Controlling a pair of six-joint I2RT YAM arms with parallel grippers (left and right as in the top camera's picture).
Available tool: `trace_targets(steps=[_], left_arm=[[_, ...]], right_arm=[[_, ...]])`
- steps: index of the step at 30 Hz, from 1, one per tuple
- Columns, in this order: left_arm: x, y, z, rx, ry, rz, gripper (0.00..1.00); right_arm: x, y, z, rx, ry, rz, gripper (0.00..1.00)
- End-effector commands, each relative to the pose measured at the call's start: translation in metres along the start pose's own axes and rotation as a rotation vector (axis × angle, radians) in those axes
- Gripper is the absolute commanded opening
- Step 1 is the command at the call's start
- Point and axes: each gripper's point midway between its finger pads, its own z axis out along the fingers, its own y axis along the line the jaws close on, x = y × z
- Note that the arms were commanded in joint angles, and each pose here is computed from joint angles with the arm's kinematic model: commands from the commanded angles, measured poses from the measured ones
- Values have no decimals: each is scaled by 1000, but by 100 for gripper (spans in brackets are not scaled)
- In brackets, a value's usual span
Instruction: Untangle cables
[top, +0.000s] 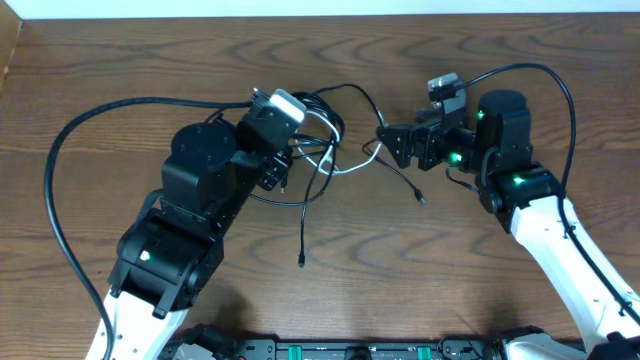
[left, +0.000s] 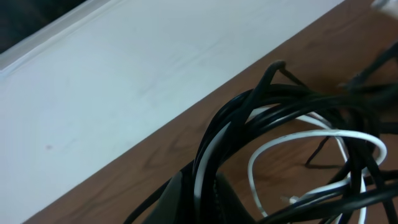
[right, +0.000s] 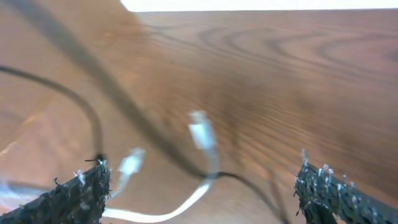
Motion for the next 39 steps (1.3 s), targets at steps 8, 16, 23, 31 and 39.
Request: trace_targets(steps=[8,16,23,31,39], left_arm=[[15,40,0,-237,83,-109,7],[8,8,11,-52,47,-96,7],[11,-25,30,121,56,-97,7],[14,-29,40,131,71,-95,8],[6,-59,34,315,17,-55,8]], right_arm=[[-18,53,-27,-202,-50,-98,94],[-24,91,-42,-390,-79,-224,94],[-27,122,-45,-503,-112,-314,95],[-15,150,-46,-600,-127,-482,90],[-13,153,-45,-608,-135,-524,84]])
